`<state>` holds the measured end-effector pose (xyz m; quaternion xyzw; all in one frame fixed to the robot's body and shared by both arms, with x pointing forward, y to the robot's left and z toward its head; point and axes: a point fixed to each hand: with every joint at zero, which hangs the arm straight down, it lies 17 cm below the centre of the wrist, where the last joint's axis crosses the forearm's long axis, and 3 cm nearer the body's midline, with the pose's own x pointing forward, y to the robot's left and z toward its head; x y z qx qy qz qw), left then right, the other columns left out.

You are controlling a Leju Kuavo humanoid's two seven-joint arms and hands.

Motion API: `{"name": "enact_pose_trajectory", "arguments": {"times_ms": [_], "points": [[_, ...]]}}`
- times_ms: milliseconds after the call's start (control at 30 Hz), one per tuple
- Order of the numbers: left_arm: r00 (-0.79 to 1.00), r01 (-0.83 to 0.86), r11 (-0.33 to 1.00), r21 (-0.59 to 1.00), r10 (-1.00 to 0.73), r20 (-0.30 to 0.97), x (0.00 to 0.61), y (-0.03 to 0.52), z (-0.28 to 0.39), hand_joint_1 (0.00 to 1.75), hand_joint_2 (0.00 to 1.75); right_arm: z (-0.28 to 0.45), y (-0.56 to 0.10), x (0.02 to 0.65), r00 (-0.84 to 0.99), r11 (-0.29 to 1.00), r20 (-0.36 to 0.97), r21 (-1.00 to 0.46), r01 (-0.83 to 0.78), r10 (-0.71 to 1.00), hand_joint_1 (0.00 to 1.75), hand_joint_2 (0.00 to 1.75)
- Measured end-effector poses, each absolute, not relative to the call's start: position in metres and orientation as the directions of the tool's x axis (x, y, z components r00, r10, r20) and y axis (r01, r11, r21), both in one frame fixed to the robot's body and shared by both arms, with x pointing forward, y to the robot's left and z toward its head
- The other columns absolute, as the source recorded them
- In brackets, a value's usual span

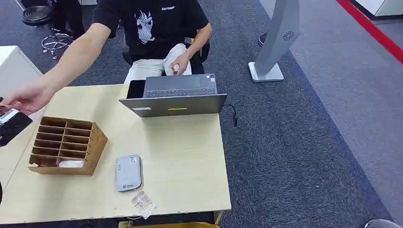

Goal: Pass the card to the sensor for recognition and then transmit it.

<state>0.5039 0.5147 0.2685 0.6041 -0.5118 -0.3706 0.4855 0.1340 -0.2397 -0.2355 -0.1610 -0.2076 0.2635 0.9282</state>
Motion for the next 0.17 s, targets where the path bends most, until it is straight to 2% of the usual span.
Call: {"name": "enact_pose_trajectory", "arguments": {"times_ms": [167], "points": [[0.190,-0.259,0.045,0.965,-0.977,0.097,0.5038,0.5101,0.2641,0.00,1.75,-0.2355,-0.2398,0.1326,0.775,0.809,0.299,-0.409,-0.422,0.556,0.00,1.75]]}}
